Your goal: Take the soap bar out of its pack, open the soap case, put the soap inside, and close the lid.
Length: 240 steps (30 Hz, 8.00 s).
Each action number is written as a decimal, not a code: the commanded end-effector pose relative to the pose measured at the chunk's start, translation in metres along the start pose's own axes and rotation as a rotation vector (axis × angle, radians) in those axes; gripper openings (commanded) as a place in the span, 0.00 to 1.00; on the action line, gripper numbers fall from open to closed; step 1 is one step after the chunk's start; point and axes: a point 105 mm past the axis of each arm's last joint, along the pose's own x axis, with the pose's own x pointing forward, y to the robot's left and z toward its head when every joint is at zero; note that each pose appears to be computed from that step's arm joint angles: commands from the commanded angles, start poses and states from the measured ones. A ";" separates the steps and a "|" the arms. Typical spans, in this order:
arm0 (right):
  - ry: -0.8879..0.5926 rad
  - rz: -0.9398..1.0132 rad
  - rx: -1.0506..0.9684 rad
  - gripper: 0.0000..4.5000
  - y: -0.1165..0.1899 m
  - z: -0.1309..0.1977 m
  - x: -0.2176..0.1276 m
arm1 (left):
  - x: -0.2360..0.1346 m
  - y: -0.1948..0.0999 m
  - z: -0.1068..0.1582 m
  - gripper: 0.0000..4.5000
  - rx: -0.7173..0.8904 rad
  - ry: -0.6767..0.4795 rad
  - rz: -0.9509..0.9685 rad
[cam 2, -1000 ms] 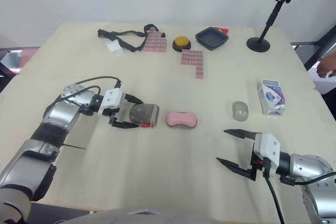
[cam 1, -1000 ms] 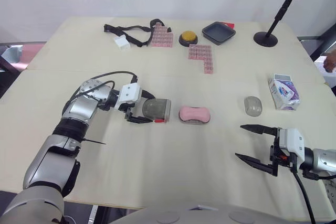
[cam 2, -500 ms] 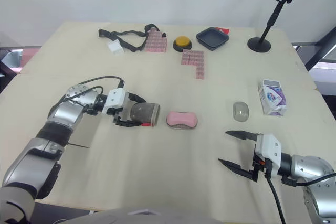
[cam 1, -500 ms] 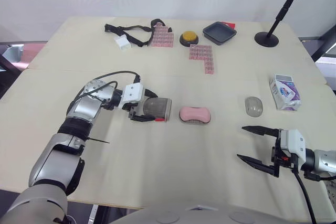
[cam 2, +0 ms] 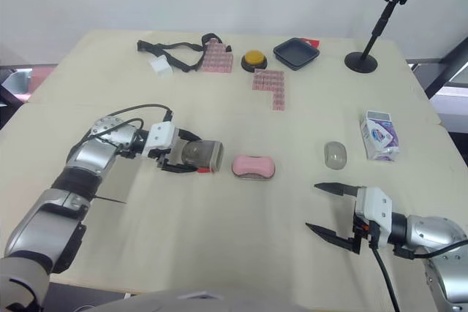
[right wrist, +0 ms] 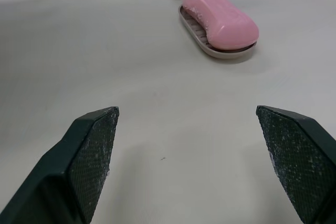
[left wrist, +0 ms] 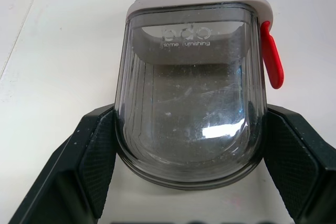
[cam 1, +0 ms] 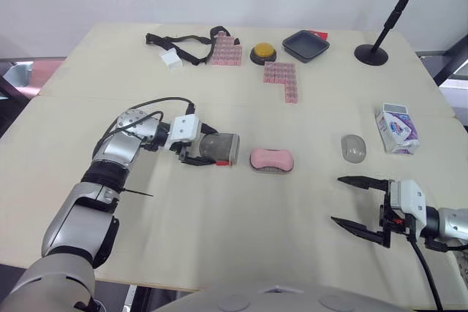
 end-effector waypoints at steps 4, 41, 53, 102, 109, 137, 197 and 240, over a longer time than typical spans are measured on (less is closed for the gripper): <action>0.043 0.061 -0.121 1.00 -0.017 0.046 0.029 | -0.012 -0.004 0.011 0.82 0.070 -0.027 -0.012; 0.398 0.254 -0.117 1.00 -0.029 0.051 0.153 | -0.004 -0.017 0.014 0.82 0.030 -0.056 0.012; 0.424 0.221 -0.109 0.88 -0.032 0.039 0.155 | -0.004 -0.018 0.015 0.82 0.033 -0.057 0.012; 0.508 0.297 -0.252 0.56 -0.036 0.087 0.151 | 0.033 -0.003 0.042 0.82 0.015 -0.169 0.075; 0.536 0.288 -0.270 0.56 -0.038 0.090 0.153 | 0.041 -0.003 0.046 0.82 0.020 -0.184 0.082; 0.544 0.262 -0.264 0.56 -0.030 0.105 0.159 | 0.053 -0.004 0.050 0.82 0.025 -0.197 0.091; 0.406 0.268 -0.256 0.00 -0.030 0.087 0.146 | 0.049 -0.004 0.053 0.82 0.024 -0.226 0.083; 0.468 0.198 -0.262 0.00 -0.051 0.073 0.120 | 0.046 -0.004 0.044 0.82 0.017 -0.214 0.102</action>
